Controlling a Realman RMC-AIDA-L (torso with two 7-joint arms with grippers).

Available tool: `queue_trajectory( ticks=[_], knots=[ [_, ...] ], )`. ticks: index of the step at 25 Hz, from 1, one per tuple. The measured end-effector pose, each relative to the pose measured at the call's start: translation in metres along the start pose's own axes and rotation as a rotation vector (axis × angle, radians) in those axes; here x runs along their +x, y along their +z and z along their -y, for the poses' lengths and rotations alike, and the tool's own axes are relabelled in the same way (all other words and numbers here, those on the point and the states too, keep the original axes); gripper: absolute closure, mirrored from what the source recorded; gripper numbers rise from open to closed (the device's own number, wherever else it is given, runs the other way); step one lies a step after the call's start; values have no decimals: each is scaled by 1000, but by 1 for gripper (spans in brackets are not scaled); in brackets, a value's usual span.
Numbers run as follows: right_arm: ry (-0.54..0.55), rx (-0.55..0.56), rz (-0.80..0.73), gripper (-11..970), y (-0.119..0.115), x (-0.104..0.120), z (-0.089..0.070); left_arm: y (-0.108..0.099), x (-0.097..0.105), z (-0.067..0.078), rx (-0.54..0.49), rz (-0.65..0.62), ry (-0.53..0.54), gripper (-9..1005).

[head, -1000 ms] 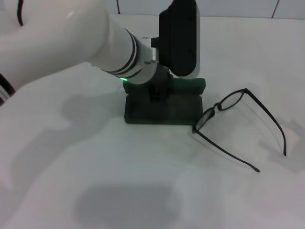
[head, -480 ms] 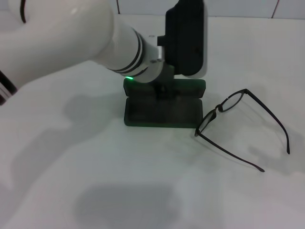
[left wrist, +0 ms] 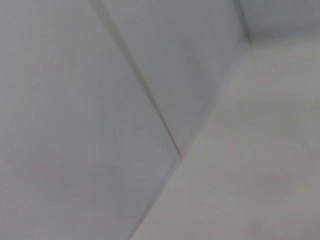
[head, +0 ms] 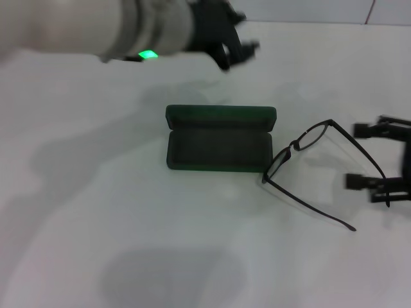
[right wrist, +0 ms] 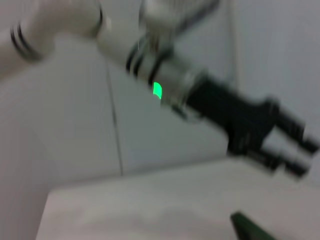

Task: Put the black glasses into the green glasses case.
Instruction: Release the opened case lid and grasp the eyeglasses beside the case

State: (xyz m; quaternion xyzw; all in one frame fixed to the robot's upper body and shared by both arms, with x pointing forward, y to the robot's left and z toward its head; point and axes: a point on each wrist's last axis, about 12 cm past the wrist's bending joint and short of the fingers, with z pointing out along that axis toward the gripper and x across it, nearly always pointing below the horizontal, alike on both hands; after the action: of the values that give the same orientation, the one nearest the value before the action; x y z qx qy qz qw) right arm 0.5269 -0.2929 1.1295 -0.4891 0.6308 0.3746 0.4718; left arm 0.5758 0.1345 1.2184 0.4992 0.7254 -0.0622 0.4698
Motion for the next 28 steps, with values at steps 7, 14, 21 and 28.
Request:
queue_trajectory(
  ticks=[7, 14, 21, 28],
  knots=[
    [-132, -95, -337, 90, 49, -67, 31, -61, 45, -27, 45, 371, -353, 577],
    [-250, -137, -727, 90, 93, -117, 53, -91, 123, -19, 200, 698, -432, 680],
    [-442, -187, -882, 109, 141, -160, 53, -100, 182, 7, 228, 774, -509, 815],
    [-566, -275, -1046, 172, 171, -154, 40, -92, 204, 31, 250, 755, -516, 965]
  ],
)
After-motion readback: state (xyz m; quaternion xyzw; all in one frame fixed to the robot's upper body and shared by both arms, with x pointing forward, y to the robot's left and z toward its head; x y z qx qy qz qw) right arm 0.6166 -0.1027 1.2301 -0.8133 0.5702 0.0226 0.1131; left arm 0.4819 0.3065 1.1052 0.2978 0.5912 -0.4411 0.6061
